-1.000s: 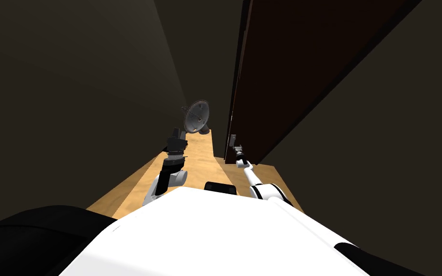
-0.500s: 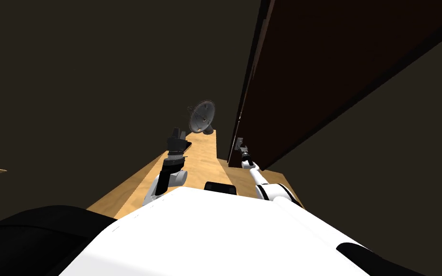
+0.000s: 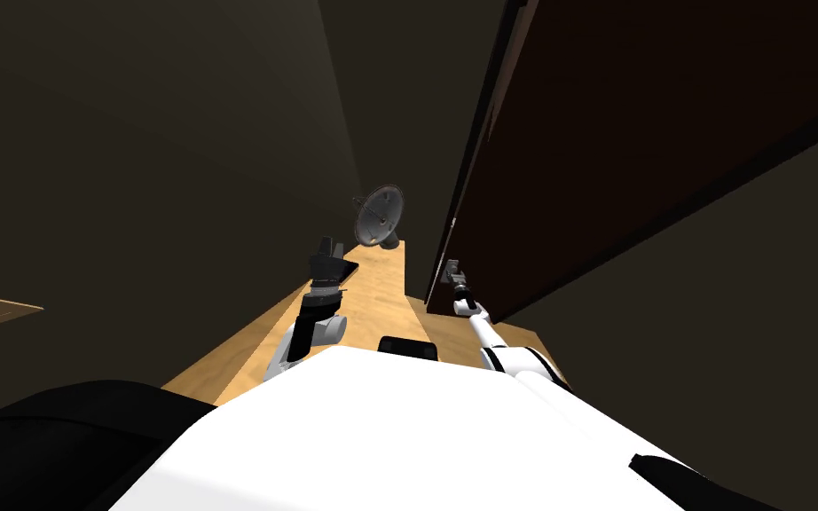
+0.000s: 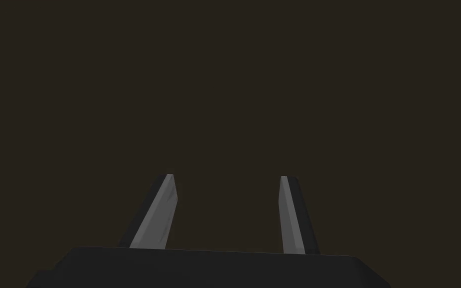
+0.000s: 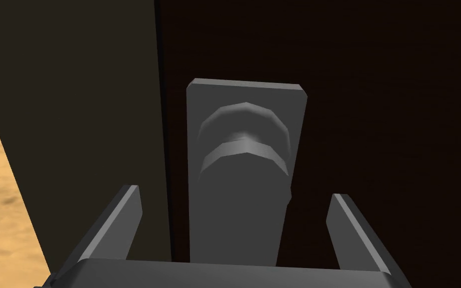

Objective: Pull the door open

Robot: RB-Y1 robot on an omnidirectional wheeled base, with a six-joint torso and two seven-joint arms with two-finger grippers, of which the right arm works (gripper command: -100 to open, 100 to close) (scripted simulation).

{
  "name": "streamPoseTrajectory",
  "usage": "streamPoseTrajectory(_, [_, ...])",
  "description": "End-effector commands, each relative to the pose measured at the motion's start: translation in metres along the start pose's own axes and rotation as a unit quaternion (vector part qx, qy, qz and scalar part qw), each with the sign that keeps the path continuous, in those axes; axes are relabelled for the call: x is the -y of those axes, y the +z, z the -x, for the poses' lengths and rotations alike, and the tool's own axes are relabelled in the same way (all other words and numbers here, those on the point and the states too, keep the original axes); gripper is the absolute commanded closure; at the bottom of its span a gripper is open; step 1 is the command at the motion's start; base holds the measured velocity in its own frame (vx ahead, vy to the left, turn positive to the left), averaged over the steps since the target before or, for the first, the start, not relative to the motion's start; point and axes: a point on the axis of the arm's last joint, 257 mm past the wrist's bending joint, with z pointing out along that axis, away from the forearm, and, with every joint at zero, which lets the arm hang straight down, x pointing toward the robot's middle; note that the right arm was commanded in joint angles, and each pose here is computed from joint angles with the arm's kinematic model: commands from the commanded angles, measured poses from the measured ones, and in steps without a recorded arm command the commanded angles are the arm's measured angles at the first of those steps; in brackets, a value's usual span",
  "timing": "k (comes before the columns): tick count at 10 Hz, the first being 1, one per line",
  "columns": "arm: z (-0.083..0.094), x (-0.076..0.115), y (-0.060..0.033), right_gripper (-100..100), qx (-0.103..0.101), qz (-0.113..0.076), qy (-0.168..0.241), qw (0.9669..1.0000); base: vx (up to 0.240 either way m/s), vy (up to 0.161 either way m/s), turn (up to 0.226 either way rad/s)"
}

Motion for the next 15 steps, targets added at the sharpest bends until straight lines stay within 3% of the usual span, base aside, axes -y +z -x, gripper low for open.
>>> streamPoseTrajectory(1, [-0.001, -0.016, 0.0001, -100, -0.001, 0.007, 0.001, 1.0, 0.078, 0.032, 0.085])
streamPoseTrajectory(2, [-0.002, -0.031, -0.0018, -100, -0.002, 0.014, 0.001, 0.9999, 0.091, 0.028, 0.117])
streamPoseTrajectory(4, [-0.001, -0.027, -0.0005, -100, -0.003, 0.013, 0.001, 0.9999, 0.054, 0.026, 0.025])
streamPoseTrajectory(5, [-0.001, -0.027, -0.0005, 100, -0.003, 0.013, 0.001, 0.9999, 0.0, 0.0, 0.0])
streamPoseTrajectory(10, [-0.001, -0.027, -0.0005, 100, -0.003, 0.013, 0.001, 0.9999, -0.004, -0.005, 0.002])
streamPoseTrajectory(15, [-0.004, -0.009, 0.0002, 100, -0.004, -0.026, 0.005, 0.9997, -0.187, -0.095, 0.08])
